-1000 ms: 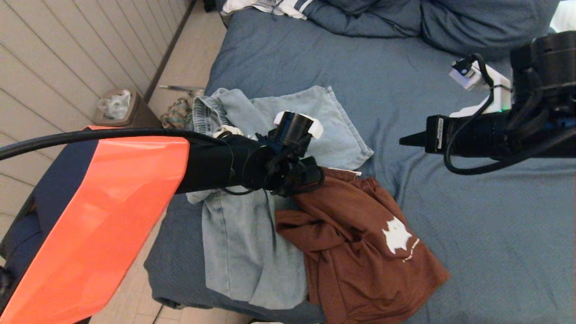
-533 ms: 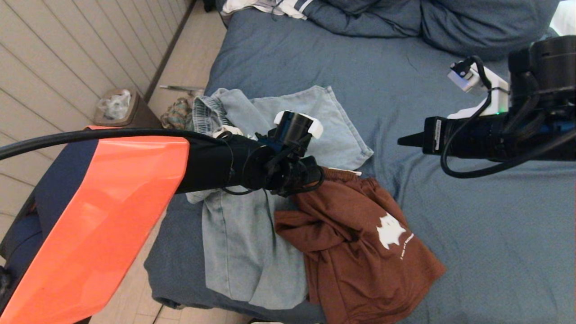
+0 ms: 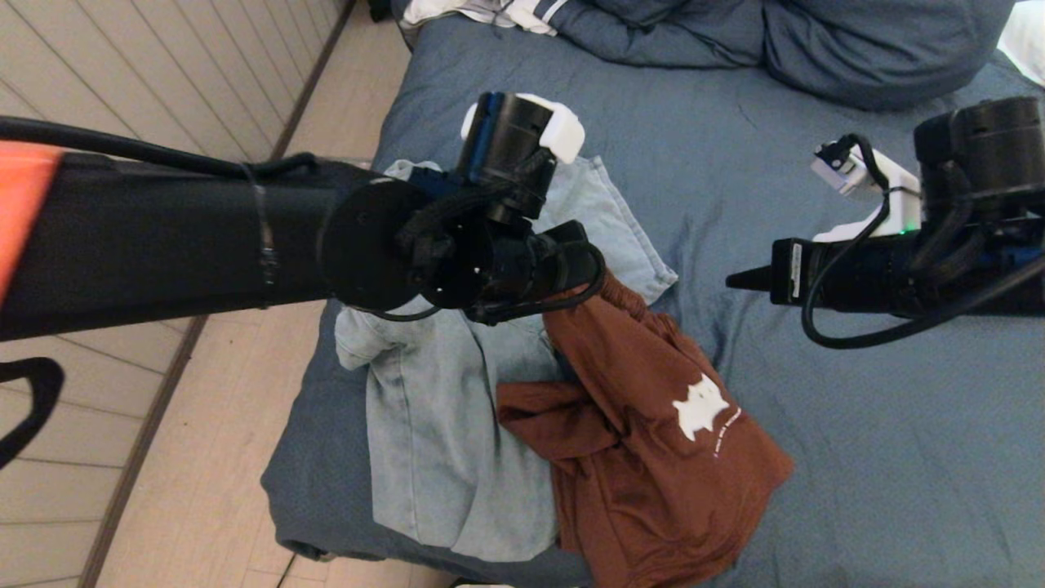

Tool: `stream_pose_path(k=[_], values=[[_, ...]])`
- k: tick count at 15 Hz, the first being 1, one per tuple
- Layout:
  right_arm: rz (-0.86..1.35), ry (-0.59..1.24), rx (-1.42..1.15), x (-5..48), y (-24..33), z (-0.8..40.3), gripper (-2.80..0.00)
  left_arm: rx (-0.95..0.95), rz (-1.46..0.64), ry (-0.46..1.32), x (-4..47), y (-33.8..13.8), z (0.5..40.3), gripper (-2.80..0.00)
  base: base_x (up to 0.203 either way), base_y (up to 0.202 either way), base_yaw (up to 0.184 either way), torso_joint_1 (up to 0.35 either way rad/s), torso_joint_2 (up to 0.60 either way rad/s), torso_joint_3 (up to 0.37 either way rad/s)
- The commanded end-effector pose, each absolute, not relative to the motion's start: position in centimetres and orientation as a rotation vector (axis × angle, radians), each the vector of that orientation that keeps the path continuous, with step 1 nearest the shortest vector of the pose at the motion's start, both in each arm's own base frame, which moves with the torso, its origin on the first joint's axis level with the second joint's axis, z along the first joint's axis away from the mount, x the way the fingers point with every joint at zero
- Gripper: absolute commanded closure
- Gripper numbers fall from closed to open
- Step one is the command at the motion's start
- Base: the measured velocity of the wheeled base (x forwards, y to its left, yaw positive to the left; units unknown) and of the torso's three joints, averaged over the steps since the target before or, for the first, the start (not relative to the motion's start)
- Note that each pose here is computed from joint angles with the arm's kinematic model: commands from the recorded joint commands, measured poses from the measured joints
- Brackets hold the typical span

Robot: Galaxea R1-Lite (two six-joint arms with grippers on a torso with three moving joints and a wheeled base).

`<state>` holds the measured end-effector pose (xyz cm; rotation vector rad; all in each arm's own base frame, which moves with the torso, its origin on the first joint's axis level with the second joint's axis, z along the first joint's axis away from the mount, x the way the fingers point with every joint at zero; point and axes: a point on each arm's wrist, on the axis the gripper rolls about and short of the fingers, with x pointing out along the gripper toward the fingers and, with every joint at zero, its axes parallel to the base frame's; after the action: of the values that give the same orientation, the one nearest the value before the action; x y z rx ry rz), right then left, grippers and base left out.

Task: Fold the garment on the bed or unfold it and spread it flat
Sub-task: Unford the brown shorts

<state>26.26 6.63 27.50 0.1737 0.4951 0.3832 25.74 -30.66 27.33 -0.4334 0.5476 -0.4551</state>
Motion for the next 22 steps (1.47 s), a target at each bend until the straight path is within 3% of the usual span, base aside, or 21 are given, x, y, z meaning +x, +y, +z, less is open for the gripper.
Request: stream_pose_path(k=[1,10,14,22], values=[[0.364,0.560,0.178,27.4,6.6,25.7,0.00,-0.453,-0.527,0.512,22.0,-27.9,30.7,0.00,0.000,0.000,0.000,0.000,0.00,0.000],[0.380,0.642,0.167,29.4,7.7,23.2,0.00,-0.401,-0.564,0.563,17.8,-22.9,30.3,0.00,0.000,0.000,0.000,0.000,0.00,0.000],[0.458,0.680,0.145,30.0,10.2,22.2,0.00,-0.342,-0.521,0.638,16.1,-20.1,26.8,0.00,0.000,0.000,0.000,0.000,0.00,0.000],[0.587,0.701,0.123,29.6,15.1,21.7,0.00,-0.383,-0.559,0.543,12.1,-14.8,26.6,0.00,0.000,0.000,0.000,0.000,0.00,0.000]])
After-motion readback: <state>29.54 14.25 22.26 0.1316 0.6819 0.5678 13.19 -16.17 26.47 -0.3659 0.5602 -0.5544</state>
